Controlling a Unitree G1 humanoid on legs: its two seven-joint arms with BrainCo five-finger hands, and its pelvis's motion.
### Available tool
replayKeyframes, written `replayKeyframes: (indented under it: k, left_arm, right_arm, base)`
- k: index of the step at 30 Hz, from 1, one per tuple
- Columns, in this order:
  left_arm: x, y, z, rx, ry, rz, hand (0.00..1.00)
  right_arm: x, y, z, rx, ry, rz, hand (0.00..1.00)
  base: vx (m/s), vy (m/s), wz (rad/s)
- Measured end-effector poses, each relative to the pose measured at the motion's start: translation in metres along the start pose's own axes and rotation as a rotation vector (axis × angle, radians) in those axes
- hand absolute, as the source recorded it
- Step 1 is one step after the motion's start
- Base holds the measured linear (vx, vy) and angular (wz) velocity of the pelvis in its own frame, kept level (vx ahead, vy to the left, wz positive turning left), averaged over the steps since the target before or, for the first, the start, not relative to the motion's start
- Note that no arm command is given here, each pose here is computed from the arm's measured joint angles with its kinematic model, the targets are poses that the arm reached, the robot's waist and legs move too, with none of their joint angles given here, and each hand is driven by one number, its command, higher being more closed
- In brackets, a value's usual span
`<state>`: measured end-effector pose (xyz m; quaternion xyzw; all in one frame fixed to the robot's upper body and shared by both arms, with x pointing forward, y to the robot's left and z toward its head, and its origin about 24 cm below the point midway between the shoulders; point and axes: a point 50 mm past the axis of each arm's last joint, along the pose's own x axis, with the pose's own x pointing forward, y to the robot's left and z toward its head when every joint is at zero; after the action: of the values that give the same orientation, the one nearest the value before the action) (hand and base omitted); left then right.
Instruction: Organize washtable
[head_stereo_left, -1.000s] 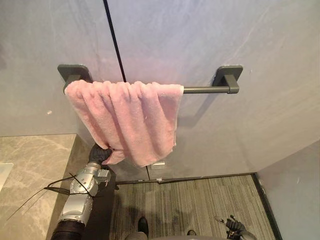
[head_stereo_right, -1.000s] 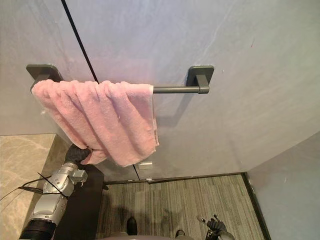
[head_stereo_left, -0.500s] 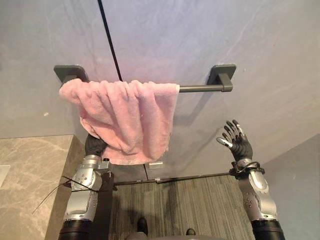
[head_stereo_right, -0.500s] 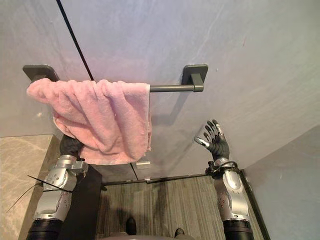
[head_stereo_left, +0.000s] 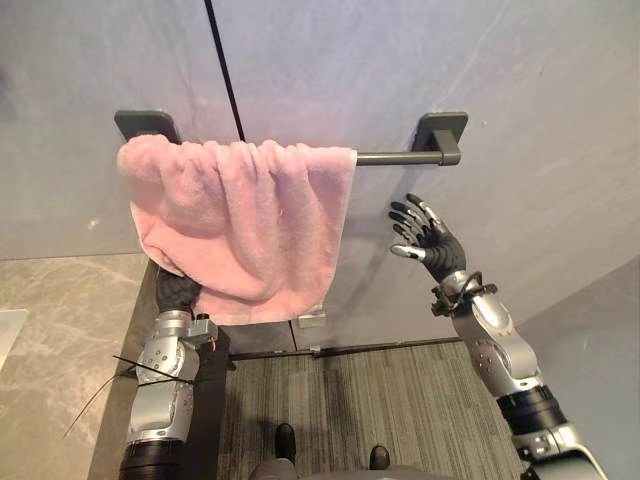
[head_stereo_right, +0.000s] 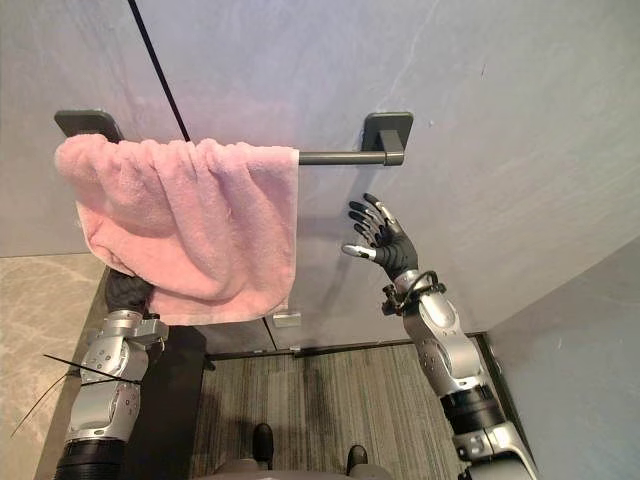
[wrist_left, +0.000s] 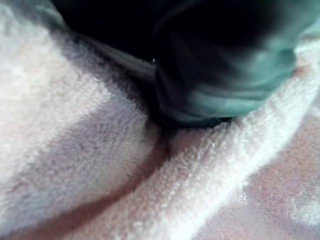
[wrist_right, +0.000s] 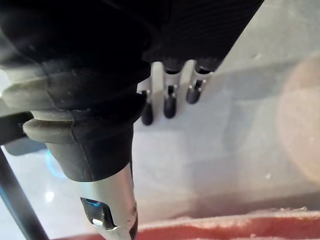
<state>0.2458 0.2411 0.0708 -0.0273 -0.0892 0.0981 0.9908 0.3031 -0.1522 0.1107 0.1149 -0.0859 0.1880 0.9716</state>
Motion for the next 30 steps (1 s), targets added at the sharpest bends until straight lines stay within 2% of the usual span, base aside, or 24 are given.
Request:
replayKeyframes:
  k: [3,10,15,22,23,30]
  left_arm:
    - [0.0,-0.007,-0.002,-0.007,0.012,-0.031,1.0]
    - [-0.001,-0.008,-0.003,-0.018,0.024,-0.05,1.0]
    - [0.0,-0.005,-0.002,-0.017,0.024,-0.041,1.0]
    - [0.0,-0.012,-0.004,-0.021,0.039,-0.08,1.0]
    - [-0.001,-0.013,-0.005,-0.022,0.041,-0.084,1.0]
    - [0.001,-0.011,-0.003,-0.005,0.04,-0.089,1.0]
  right_arm:
    - [0.024,0.008,0.014,-0.037,-0.004,0.056,0.0]
    - [0.07,0.051,0.055,-0.045,-0.086,0.237,0.0]
    - [0.086,0.072,0.069,-0.079,-0.1,0.312,0.0]
    - [0.096,0.085,0.074,-0.118,-0.092,0.353,0.0]
    - [0.098,0.087,0.076,-0.124,-0.092,0.359,1.0]
    - [0.102,0.094,0.074,-0.127,-0.085,0.364,1.0]
  base:
    - [-0.03,-0.016,-0.02]
    - [-0.04,-0.029,-0.01]
    - [-0.04,-0.018,0.02]
    - [0.0,0.0,0.0]
    - [0.0,0.0,0.0]
    - [0.0,0.0,0.0]
